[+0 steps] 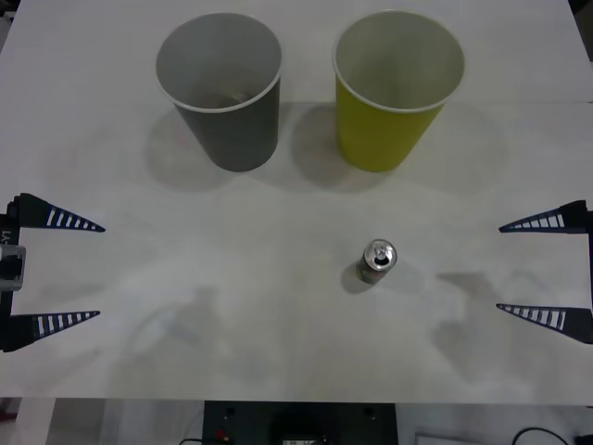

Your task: Put the can into the green bin and the plastic bottle into the gray bin

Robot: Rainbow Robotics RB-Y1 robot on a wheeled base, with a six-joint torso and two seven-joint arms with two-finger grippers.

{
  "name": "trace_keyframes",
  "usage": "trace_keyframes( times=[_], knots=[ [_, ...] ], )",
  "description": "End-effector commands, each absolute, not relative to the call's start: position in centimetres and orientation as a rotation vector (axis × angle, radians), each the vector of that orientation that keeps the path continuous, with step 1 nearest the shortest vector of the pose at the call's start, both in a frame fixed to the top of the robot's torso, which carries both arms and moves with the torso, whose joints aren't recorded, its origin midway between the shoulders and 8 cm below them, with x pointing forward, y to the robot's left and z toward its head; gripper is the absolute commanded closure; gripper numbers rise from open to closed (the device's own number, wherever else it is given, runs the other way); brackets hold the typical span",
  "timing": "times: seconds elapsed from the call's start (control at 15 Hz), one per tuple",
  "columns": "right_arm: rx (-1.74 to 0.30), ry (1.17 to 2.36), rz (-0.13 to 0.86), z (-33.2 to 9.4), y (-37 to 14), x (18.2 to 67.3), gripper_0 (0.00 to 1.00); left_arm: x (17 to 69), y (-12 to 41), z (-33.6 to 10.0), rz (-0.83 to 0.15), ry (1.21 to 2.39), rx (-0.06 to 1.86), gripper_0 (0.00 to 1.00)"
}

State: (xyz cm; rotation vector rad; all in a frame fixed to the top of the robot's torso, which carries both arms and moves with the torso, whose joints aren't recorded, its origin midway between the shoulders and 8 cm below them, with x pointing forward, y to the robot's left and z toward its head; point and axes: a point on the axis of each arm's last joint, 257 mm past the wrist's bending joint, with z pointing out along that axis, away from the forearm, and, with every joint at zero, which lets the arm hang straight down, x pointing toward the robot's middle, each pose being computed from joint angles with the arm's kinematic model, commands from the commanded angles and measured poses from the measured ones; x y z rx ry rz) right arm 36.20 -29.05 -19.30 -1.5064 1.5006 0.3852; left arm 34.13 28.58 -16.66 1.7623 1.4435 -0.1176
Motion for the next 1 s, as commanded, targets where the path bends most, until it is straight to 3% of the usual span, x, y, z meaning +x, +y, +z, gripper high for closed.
trace_keyframes(
  times=[0.07,1.0],
  knots=[
    [-1.492,1.467,0.399,-20.3,-29.2,36.4,0.0,34.1,28.6,-16.7,-0.118,1.444,1.762,0.0],
    [-1.266,1.402,0.571,-26.0,-24.9,39.1,0.0,34.1,28.6,-16.7,-0.118,1.444,1.762,0.0]
  ],
)
